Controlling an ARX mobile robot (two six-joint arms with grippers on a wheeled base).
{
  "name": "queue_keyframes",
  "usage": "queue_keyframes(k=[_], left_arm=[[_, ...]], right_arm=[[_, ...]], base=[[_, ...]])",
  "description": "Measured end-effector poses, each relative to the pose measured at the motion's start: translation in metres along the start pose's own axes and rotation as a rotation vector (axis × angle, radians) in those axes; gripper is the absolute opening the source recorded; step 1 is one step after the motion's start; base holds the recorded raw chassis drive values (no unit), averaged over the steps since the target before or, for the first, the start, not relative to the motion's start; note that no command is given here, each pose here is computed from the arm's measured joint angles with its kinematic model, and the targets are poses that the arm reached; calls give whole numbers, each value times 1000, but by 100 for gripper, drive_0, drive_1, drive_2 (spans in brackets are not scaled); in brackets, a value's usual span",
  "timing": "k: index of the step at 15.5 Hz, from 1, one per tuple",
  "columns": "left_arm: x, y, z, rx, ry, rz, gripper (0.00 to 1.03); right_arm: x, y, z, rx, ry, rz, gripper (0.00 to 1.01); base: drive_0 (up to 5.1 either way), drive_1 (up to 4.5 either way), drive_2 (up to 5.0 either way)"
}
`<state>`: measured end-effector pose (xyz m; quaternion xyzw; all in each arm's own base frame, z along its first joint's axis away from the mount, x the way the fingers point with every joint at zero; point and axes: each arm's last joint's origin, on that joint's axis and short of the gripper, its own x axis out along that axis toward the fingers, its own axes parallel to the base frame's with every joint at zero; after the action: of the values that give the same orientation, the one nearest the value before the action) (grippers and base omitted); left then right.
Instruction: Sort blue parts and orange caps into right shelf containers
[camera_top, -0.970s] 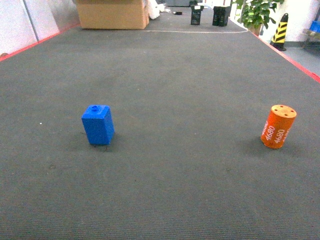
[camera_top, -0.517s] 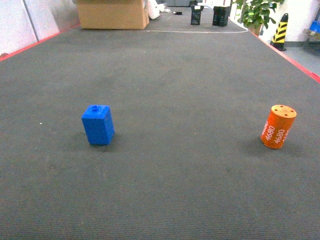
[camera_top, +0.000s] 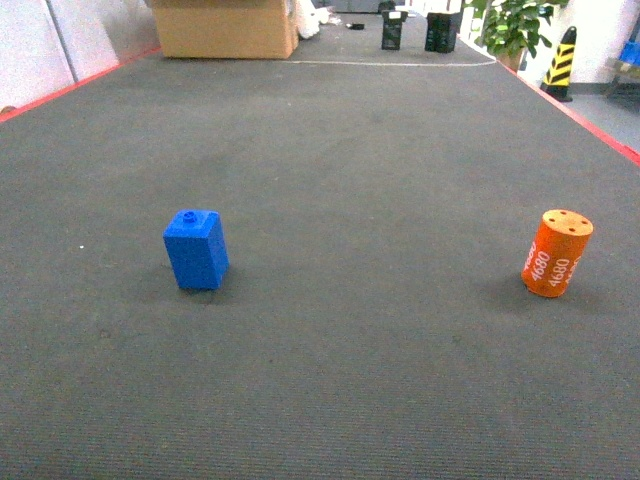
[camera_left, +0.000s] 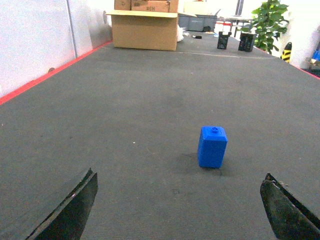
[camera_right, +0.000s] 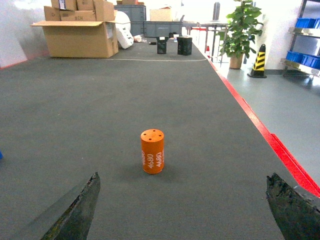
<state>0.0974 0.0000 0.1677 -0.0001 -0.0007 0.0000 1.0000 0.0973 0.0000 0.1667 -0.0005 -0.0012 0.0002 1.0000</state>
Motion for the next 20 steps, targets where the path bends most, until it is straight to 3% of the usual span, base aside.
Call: queue_keyframes(k=[19, 20], left_arm=[[0, 0, 0, 0, 0, 0, 98], [0, 0, 0, 0, 0, 0, 98]], right_arm=[[0, 0, 0, 0, 0, 0, 98], [1, 1, -3, -28, 126, -17, 98]], base=[[0, 0, 0], [0, 0, 0]])
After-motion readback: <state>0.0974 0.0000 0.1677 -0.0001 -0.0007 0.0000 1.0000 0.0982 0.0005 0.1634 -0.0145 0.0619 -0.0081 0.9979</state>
